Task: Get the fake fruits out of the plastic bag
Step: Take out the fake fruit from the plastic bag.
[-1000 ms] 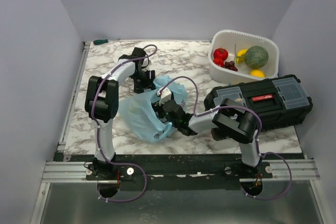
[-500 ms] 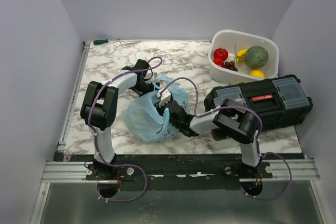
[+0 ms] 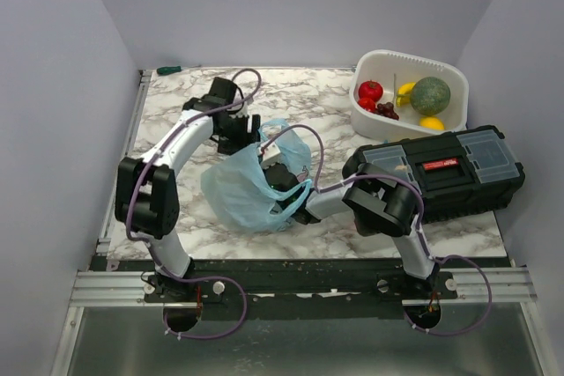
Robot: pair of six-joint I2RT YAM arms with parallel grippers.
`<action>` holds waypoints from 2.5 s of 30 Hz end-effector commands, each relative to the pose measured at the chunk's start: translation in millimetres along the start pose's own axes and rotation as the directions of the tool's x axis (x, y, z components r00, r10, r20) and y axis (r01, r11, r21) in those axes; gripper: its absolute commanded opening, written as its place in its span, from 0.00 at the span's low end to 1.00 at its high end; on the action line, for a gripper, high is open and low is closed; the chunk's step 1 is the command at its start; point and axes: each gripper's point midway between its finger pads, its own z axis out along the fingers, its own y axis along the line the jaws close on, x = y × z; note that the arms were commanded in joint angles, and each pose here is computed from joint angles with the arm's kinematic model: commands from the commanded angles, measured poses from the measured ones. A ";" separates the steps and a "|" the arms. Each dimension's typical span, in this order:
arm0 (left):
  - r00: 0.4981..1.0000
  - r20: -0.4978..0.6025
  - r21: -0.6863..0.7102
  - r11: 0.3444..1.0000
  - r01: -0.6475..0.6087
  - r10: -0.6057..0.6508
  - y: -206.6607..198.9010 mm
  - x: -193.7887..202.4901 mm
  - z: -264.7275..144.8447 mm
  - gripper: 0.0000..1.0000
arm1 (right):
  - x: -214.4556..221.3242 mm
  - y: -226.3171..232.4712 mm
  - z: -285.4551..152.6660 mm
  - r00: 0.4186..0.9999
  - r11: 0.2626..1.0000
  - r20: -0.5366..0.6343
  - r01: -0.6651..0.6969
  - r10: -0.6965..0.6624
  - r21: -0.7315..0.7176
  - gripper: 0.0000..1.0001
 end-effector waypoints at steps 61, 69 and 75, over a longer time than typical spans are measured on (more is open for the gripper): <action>0.918 0.360 -0.126 0.984 -0.129 0.167 -42.8 216.3 -83.5 0.00 | 0.9 13.1 -36.4 0.979 0.996 -0.184 -0.087 0.083 -0.014 0.19; 0.926 0.342 -0.116 0.985 -0.130 0.162 -28.8 227.8 -81.3 0.00 | 4.1 35.6 -65.6 0.942 0.981 -0.331 -0.115 0.058 -0.154 0.55; 0.915 0.385 -0.037 0.993 -0.112 0.118 -29.9 227.8 -89.0 0.00 | -0.8 57.5 -86.3 0.941 0.942 -0.335 -0.143 0.034 -0.305 0.63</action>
